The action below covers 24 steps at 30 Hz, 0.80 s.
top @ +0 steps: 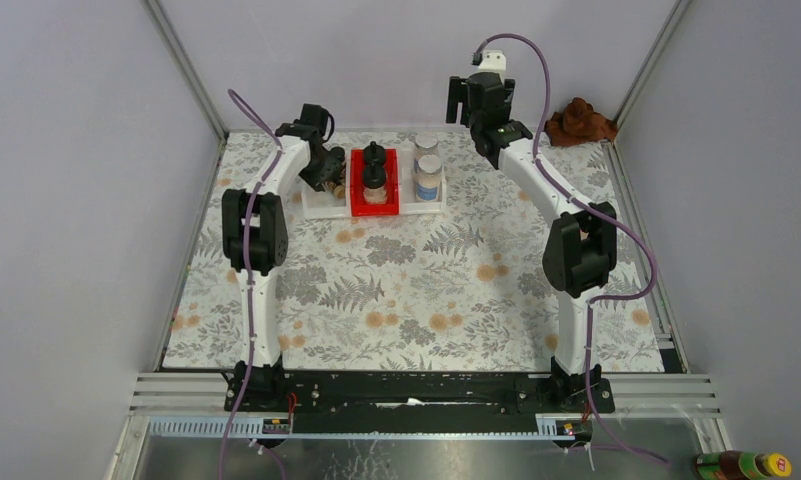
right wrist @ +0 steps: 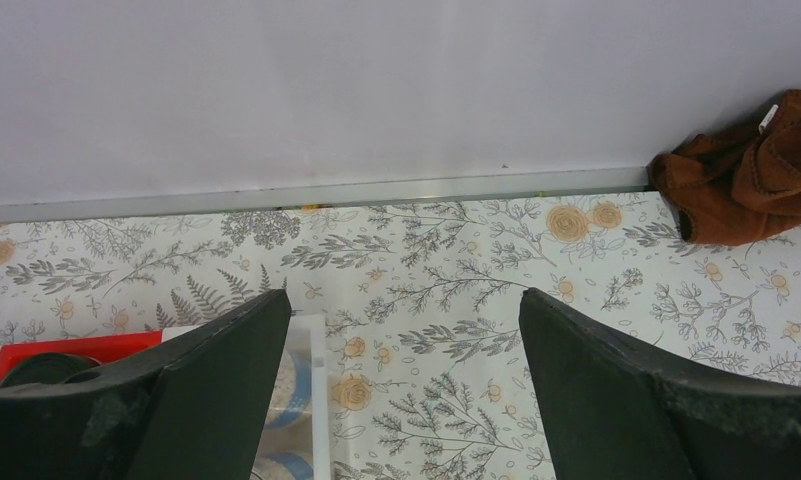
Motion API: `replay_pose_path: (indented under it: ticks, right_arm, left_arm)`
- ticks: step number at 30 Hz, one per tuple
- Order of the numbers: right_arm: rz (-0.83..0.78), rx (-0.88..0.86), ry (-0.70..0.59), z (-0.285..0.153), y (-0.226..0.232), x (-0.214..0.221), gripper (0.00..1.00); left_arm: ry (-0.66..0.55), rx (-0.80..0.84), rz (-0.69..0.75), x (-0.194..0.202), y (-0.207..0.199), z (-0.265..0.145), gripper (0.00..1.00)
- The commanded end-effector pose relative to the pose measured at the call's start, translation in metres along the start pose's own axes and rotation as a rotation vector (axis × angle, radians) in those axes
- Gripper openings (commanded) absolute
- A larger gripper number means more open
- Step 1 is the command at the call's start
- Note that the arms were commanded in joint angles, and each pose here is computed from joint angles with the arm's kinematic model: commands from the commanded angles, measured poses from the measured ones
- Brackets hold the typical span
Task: Organize the condiment bottles
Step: Pick up the bottle from the storage box.
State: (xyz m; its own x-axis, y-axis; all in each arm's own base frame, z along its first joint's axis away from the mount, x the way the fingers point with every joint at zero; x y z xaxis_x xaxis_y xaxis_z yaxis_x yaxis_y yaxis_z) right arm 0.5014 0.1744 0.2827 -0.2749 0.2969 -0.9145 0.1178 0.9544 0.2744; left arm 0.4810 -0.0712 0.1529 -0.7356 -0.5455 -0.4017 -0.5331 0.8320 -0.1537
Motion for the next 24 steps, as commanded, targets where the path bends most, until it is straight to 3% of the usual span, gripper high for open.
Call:
replay_pose_path:
  ticks: [1, 24]
  right_arm:
    - [0.028, -0.025, -0.051, -0.015, 0.001, -0.027, 0.93]
    - [0.016, -0.023, -0.04, 0.005, 0.004, -0.018, 0.92]
  left_arm:
    - [-0.083, 0.003, -0.071, -0.014, -0.007, 0.01, 0.55]
    - [-0.109, -0.037, -0.102, -0.04, 0.007, 0.051, 0.6]
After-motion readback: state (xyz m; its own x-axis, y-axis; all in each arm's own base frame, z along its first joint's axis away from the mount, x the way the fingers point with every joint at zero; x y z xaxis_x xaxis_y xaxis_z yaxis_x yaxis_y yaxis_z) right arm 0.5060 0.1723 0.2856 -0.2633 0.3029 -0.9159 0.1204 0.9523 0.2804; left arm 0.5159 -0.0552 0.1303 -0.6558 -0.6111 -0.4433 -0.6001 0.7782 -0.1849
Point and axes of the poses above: each gripper's point midway between its finger pads, its own z axis out along the fingers, its own y axis along the line the jaws close on, x = y × z, the point moved 9 cm from there along -z, back along the fingers, and after that the axes turned 15 degrees about z, right-handed, at the moved point
